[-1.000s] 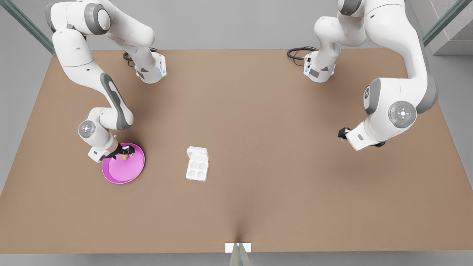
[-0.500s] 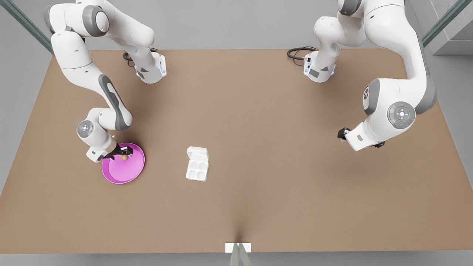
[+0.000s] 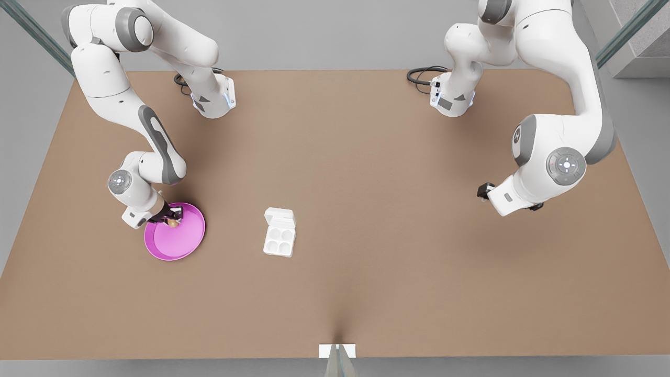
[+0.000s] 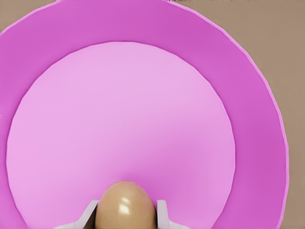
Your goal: Pack egg into the box and close the box lid
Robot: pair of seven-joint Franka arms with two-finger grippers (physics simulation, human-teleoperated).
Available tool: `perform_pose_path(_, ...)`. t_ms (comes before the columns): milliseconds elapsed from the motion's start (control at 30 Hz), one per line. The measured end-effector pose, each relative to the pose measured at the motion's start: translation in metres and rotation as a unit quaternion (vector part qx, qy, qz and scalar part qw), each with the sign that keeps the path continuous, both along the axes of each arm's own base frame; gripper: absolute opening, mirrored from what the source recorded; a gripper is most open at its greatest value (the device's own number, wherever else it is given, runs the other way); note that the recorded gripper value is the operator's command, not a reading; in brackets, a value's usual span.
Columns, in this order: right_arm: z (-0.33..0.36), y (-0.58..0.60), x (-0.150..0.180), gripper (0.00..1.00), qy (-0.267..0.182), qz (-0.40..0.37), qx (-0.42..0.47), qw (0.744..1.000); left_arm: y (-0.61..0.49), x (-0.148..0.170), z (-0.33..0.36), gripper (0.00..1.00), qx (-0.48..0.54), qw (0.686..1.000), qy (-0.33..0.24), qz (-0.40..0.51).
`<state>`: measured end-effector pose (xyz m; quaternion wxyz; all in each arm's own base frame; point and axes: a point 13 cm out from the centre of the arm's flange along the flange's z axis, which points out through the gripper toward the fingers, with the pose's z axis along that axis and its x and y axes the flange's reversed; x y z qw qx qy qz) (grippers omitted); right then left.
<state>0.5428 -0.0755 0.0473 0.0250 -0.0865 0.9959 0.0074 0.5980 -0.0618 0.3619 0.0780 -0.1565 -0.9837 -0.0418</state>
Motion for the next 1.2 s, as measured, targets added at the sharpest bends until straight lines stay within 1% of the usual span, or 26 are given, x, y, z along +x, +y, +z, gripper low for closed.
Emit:
perform_pose_path(100, 0.004, 0.010, 0.004, 0.41, -0.004, 0.011, 0.002, 1.000, 0.000, 0.000, -0.001, 1.00, 0.000, 1.000, 0.000, 0.000)
perform_pose_path(200, 0.041, 0.055, 0.024, 0.41, -0.028, 0.044, 0.010, 0.999, 0.000, 0.000, -0.002, 1.00, 0.000, 1.000, 0.001, 0.000)
perform_pose_path(333, 0.088, 0.125, 0.062, 0.41, -0.056, 0.077, 0.026, 0.995, 0.000, 0.001, -0.003, 1.00, 0.001, 1.000, 0.001, 0.000)
perform_pose_path(433, 0.131, 0.189, 0.103, 0.41, -0.080, 0.098, 0.039, 0.991, 0.000, 0.001, -0.004, 1.00, 0.001, 1.000, 0.001, 0.000)
perform_pose_path(533, 0.137, 0.249, 0.124, 0.41, -0.077, 0.106, 0.060, 0.990, 0.000, 0.002, -0.005, 1.00, 0.001, 1.000, 0.001, 0.000)
perform_pose_path(600, 0.128, 0.294, 0.132, 0.41, -0.069, 0.109, 0.075, 0.989, 0.000, 0.002, -0.006, 1.00, 0.001, 1.000, 0.001, 0.000)
perform_pose_path(700, 0.119, 0.368, 0.134, 0.41, -0.059, 0.115, 0.094, 0.987, 0.000, 0.003, -0.009, 1.00, 0.002, 1.000, 0.002, 0.000)
perform_pose_path(767, 0.119, 0.405, 0.127, 0.41, -0.051, 0.113, 0.099, 0.987, 0.000, 0.004, -0.011, 1.00, 0.002, 1.000, 0.002, 0.000)
perform_pose_path(833, 0.115, 0.416, 0.119, 0.41, -0.037, 0.096, 0.100, 0.990, 0.000, 0.005, -0.012, 1.00, 0.003, 1.000, 0.002, 0.000)
perform_pose_path(900, 0.105, 0.416, 0.106, 0.41, -0.015, 0.075, 0.095, 0.992, 0.001, 0.006, -0.012, 1.00, 0.003, 1.000, 0.001, 0.000)
perform_pose_path(1000, 0.074, 0.408, 0.075, 0.41, 0.027, 0.047, 0.082, 0.995, 0.001, 0.006, -0.012, 1.00, 0.002, 1.000, 0.000, 0.000)
perform_pose_path(1067, 0.060, 0.405, 0.060, 0.42, 0.043, 0.029, 0.076, 0.996, 0.001, 0.007, -0.012, 1.00, 0.002, 1.000, -0.001, 0.000)
perform_pose_path(1100, 0.058, 0.404, 0.057, 0.78, 0.047, 0.020, 0.075, 0.996, 0.001, 0.007, -0.012, 1.00, 0.002, 1.000, -0.001, 0.000)
perform_pose_path(1133, 0.057, 0.404, 0.056, 1.00, 0.048, 0.012, 0.072, 0.996, 0.001, 0.007, -0.012, 1.00, 0.002, 1.000, -0.002, 0.000)
perform_pose_path(1200, 0.056, 0.406, 0.054, 1.00, 0.049, -0.003, 0.070, 0.996, 0.001, 0.007, -0.012, 1.00, 0.002, 1.000, -0.002, 0.000)
